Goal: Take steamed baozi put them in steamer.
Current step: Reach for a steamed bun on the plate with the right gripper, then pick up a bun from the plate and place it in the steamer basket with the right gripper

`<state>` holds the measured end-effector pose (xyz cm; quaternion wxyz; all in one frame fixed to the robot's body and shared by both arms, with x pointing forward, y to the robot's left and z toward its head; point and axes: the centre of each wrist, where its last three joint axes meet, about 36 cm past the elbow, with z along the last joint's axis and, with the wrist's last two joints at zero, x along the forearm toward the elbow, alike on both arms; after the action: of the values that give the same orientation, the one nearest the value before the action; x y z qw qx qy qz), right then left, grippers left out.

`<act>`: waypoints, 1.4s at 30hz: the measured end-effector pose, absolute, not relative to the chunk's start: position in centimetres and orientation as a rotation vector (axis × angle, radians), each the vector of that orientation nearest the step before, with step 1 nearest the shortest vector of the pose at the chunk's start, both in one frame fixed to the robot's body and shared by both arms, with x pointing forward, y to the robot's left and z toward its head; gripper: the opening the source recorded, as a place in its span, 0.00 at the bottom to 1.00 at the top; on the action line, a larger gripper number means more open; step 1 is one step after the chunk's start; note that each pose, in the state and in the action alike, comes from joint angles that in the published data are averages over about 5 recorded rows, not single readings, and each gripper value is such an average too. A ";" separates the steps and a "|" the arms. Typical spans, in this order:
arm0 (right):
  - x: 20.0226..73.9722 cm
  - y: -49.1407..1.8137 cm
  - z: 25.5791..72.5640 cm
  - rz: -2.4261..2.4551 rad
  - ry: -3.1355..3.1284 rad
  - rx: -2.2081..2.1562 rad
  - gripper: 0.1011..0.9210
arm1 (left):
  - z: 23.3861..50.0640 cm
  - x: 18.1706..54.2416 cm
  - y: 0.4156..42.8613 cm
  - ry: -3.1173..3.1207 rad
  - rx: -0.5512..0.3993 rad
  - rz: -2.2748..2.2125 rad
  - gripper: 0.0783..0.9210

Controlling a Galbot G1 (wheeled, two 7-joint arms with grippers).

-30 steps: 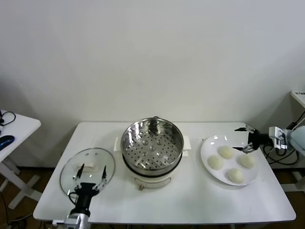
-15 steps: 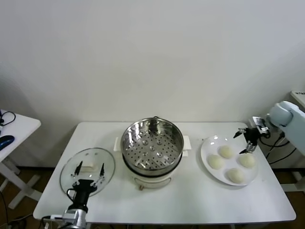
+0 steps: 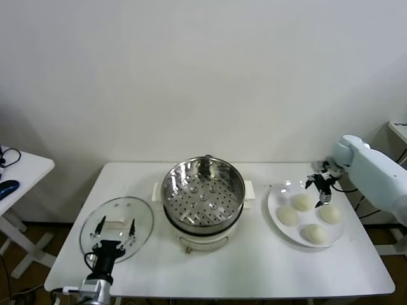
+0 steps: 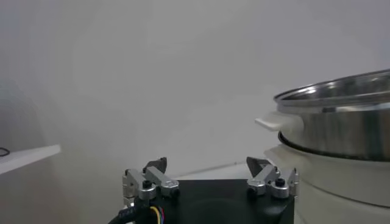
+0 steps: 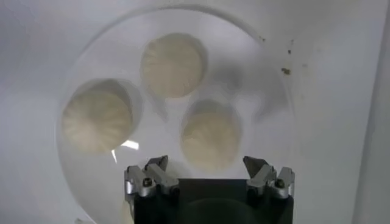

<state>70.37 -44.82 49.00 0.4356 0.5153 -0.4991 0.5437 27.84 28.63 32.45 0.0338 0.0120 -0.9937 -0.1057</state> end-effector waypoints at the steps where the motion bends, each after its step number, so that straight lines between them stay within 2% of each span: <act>1: 70.5 -44.7 48.7 1.355 -1.242 1.282 0.88 | 32.4 27.8 28.7 -3.055 0.037 -0.326 0.88; 21: 71.1 -43.0 45.2 1.352 -1.235 1.289 0.88 | 32.3 27.1 29.3 -3.039 0.053 -0.343 0.88; 27: 71.2 -43.0 44.9 1.356 -1.232 1.289 0.79 | 32.3 27.1 29.3 -3.036 0.052 -0.341 0.88; 42: 71.2 -43.4 44.8 1.377 -1.233 1.293 0.72 | 32.2 27.1 29.3 -3.030 0.052 -0.339 0.88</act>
<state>71.24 -43.39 44.80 0.4286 0.5178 -0.4940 0.5514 27.09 29.27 32.24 0.0462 0.0172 -0.9926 -0.1111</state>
